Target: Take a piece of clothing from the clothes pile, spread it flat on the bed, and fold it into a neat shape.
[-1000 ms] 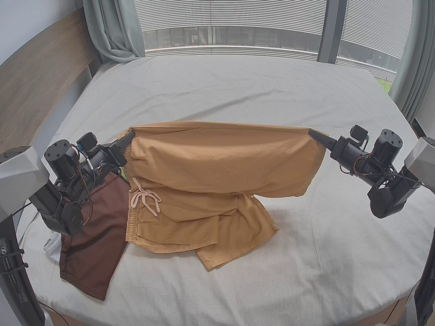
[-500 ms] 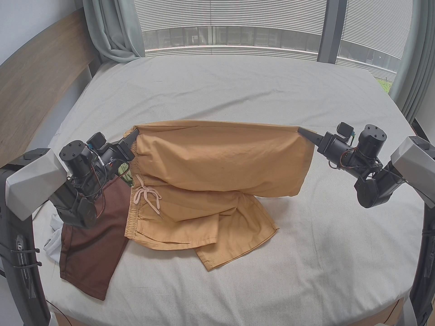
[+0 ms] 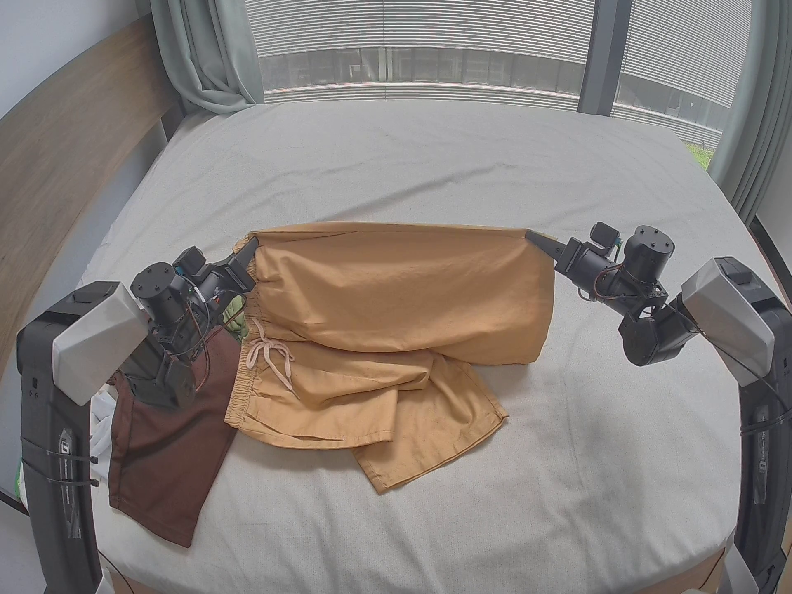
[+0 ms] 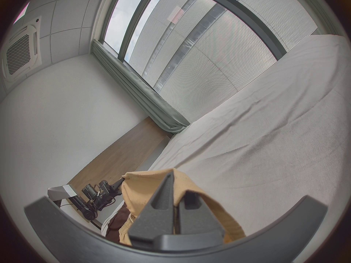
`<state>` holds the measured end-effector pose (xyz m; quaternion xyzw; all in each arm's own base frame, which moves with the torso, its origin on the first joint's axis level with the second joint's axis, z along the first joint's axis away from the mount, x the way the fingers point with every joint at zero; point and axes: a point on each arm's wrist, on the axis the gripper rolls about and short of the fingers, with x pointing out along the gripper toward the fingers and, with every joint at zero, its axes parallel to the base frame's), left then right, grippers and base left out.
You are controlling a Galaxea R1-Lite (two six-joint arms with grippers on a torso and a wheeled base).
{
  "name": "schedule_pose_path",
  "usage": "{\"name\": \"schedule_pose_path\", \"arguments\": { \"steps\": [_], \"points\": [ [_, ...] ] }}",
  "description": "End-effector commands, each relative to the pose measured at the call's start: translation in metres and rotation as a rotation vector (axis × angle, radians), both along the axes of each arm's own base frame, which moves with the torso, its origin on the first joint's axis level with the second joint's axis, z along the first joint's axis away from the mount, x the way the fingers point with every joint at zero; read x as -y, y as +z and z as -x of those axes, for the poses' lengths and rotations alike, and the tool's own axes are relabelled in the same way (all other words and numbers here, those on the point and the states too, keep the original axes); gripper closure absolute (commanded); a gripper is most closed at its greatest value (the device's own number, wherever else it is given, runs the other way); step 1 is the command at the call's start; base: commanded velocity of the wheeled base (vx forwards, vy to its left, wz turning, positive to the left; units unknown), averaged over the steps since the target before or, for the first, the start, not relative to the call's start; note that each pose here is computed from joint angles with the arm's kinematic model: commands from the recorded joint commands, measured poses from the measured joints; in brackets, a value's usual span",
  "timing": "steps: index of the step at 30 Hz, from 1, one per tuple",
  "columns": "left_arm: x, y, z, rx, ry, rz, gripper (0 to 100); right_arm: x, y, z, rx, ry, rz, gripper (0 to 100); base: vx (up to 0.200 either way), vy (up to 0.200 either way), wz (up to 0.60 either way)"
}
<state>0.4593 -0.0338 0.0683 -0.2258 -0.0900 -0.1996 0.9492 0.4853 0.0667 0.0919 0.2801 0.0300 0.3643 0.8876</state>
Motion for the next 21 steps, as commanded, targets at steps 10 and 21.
{"name": "schedule_pose_path", "arguments": {
  "steps": [10,21],
  "points": [
    [0.002,-0.015,-0.018,0.000,-0.001,0.003,100,-0.005,-0.007,-0.019,0.026,0.004,-0.003,100,0.000,0.000,0.00],
    [0.001,-0.010,-0.022,0.011,0.000,0.005,0,-0.005,-0.007,-0.026,0.051,0.001,-0.005,0,0.000,0.000,0.00]
  ]
}}
